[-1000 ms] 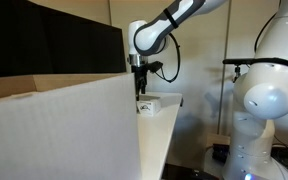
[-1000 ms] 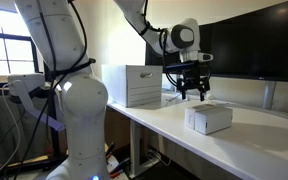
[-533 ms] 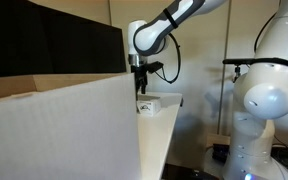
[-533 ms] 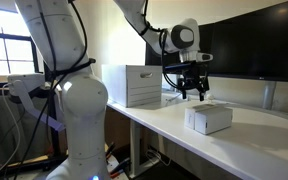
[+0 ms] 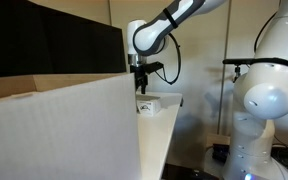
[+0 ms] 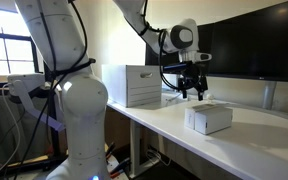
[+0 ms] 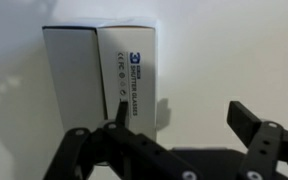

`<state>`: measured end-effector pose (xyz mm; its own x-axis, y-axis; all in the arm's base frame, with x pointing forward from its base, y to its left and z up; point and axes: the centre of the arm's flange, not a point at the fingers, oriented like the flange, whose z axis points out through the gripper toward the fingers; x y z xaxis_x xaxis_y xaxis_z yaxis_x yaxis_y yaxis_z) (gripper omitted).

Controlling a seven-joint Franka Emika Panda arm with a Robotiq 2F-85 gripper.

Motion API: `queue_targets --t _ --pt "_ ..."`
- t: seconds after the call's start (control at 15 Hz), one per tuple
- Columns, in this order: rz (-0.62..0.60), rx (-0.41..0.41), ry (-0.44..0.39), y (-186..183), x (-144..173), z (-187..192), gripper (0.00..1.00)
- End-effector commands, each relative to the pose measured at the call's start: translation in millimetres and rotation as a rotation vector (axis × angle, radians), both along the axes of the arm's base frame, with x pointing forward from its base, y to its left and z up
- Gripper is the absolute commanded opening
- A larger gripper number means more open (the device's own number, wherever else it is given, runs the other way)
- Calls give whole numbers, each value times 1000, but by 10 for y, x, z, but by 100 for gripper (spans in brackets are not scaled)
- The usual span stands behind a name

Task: Put the left and right small boxes in the big box, respectively

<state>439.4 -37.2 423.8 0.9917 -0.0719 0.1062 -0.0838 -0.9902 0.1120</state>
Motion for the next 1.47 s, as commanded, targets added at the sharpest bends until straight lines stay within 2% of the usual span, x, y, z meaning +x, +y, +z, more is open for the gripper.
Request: queue_targets --t 0.0,0.6,0.87,0.93,1.13,1.4 --pt "-11 -13 1 1 -5 3 100" --pt "-71 -23 -23 21 -8 -2 100" --pt "-49 -4 -4 28 2 3 100" --pt "-53 -26 9 186 -183 222 100" --pt "-62 -44 30 379 -24 244 100" --pt "-99 -68 18 553 -25 358 100"
